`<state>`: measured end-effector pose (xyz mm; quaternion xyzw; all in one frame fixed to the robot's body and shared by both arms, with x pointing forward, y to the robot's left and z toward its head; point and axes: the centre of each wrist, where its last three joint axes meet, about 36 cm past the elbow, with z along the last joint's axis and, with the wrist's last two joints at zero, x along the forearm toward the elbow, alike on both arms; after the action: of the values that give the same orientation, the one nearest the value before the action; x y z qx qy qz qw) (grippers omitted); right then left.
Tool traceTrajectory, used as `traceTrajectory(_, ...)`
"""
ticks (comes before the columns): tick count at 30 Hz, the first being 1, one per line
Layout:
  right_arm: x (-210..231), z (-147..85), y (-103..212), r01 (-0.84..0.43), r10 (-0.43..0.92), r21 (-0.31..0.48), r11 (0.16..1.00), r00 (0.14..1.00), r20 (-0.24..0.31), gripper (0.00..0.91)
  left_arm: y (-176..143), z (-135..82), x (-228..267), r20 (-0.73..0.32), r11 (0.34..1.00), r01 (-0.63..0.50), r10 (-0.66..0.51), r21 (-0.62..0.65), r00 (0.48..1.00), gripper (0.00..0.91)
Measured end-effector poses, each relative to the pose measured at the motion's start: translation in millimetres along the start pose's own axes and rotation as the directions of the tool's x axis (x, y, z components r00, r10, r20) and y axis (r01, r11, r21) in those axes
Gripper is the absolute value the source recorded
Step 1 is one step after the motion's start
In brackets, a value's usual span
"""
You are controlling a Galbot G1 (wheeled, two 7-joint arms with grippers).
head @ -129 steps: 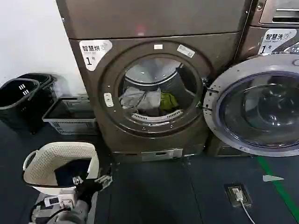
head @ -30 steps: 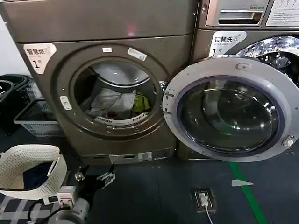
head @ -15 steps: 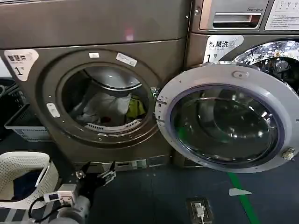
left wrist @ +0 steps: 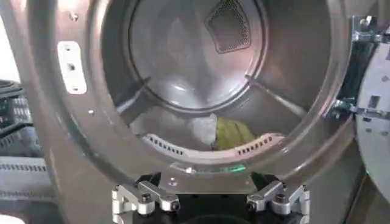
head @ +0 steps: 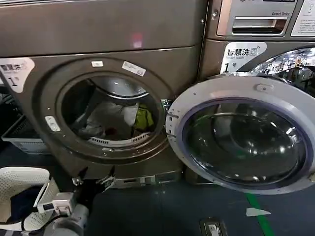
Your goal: Grasp the clothes from the dryer.
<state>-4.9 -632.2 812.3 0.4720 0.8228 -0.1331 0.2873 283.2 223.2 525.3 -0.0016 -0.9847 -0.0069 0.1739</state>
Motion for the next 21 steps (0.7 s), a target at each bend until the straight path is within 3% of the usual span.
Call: traceTrajectory(21,5.5,-0.7,0.8,0.013,-0.013,0.005,1.0,1.0,-0.009,0.907,4.6,-3.4,0.1,0.036,0.999,0.039,-0.038,-0.021,0.999,0.907)
